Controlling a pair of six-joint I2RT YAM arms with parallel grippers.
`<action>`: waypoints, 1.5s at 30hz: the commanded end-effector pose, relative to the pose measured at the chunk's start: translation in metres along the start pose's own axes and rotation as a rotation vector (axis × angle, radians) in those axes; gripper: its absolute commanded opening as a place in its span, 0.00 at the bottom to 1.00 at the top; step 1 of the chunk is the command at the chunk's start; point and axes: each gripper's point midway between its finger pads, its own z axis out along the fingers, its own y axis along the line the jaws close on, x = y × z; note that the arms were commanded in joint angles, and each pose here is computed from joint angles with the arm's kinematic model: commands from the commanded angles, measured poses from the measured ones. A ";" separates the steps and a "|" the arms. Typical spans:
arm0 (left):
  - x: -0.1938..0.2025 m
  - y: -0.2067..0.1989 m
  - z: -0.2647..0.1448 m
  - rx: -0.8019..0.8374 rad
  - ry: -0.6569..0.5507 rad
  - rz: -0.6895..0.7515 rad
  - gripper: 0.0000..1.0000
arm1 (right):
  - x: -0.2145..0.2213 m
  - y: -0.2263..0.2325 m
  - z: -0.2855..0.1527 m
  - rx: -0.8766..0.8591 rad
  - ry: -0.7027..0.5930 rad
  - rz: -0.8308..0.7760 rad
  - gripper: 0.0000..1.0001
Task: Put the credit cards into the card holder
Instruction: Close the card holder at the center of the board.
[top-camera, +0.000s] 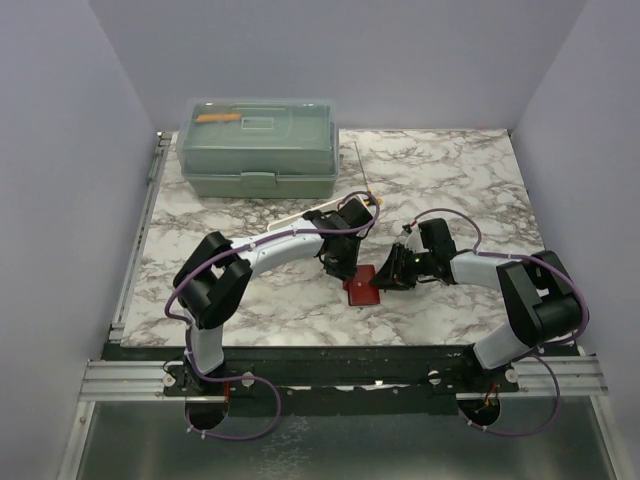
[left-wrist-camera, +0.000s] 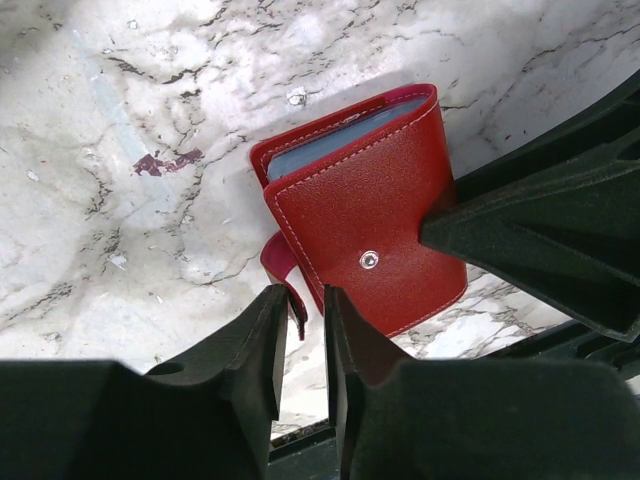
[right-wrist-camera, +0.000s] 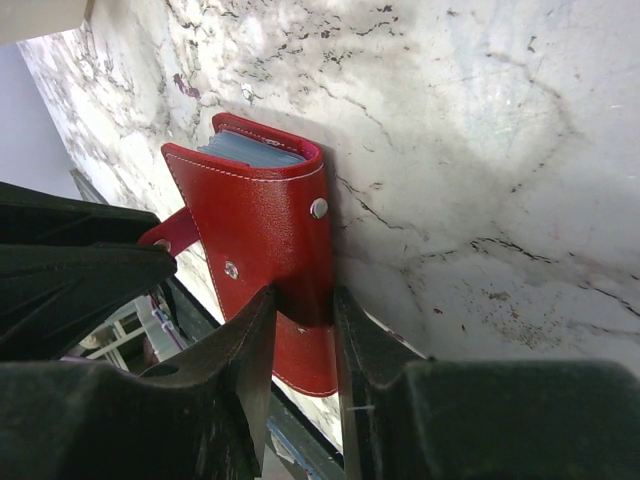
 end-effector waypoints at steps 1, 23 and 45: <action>-0.007 -0.012 -0.020 0.035 -0.042 0.007 0.28 | -0.005 0.001 0.004 0.009 -0.012 -0.020 0.29; 0.005 -0.002 -0.011 0.002 -0.009 -0.008 0.23 | -0.001 0.002 0.008 0.012 0.008 -0.028 0.28; 0.008 0.009 -0.004 -0.054 0.010 0.010 0.00 | 0.000 0.003 0.012 0.013 0.019 -0.037 0.28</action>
